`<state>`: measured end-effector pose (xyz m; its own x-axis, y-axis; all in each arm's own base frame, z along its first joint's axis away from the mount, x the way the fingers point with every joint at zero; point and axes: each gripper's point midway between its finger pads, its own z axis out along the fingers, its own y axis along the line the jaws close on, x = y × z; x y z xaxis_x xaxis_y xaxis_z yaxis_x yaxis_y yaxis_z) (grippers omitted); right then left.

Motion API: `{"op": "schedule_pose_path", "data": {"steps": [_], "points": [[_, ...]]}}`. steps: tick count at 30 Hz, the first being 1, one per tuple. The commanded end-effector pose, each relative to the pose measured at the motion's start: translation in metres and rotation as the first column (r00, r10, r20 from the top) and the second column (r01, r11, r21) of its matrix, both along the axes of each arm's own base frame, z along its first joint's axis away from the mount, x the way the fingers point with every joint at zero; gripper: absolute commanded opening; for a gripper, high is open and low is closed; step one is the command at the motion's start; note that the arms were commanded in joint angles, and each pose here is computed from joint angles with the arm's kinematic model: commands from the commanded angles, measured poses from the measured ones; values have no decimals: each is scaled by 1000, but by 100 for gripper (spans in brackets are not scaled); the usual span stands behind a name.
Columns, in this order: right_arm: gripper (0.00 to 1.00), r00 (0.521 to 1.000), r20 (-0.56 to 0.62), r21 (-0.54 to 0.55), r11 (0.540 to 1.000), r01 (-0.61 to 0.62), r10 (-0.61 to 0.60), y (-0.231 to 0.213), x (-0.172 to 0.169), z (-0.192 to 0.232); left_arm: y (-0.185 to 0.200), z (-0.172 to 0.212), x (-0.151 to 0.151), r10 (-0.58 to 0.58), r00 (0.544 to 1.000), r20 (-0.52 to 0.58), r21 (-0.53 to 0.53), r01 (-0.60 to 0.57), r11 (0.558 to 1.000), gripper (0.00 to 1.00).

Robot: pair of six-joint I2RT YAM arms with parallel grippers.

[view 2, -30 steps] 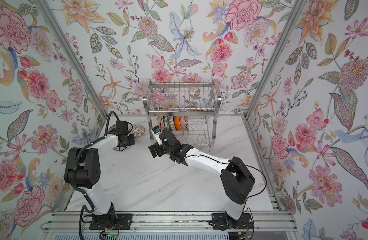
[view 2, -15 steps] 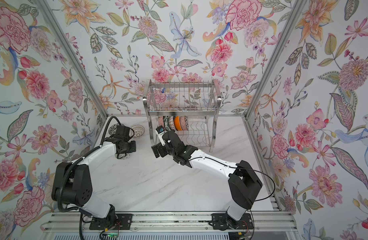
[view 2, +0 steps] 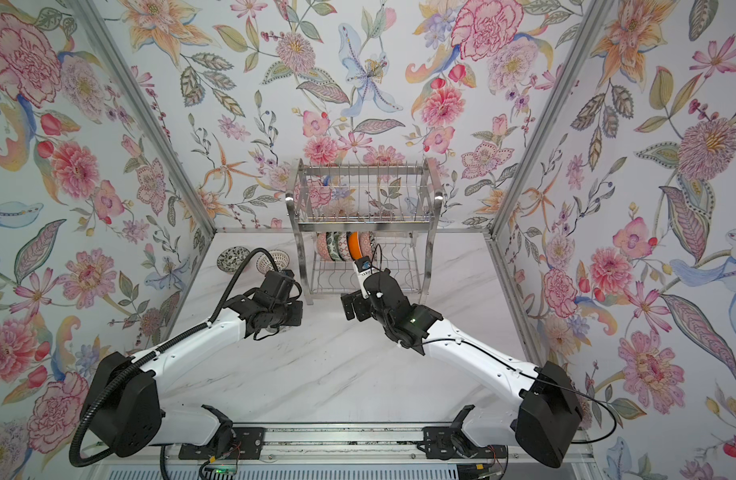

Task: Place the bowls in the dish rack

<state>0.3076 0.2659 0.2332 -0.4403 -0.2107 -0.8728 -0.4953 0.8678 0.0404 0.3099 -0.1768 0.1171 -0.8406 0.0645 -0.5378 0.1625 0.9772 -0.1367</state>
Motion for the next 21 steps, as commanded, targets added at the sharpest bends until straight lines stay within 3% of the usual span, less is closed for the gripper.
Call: {"op": "schedule_pose_path", "data": {"steps": [1,10,21], "points": [[99,997,-20,-11,997,73,-73,-31,-4,-2,-25,8,5,8,998,60,-38,-6,999,0],[99,990,-35,-14,990,138,-138,-70,-10,-2,-96,-13,8,-112,993,49,-16,113,994,0],[99,985,-37,-11,986,167,-167,-82,-2,1,-149,-24,14,-210,977,34,38,208,977,0]]}}
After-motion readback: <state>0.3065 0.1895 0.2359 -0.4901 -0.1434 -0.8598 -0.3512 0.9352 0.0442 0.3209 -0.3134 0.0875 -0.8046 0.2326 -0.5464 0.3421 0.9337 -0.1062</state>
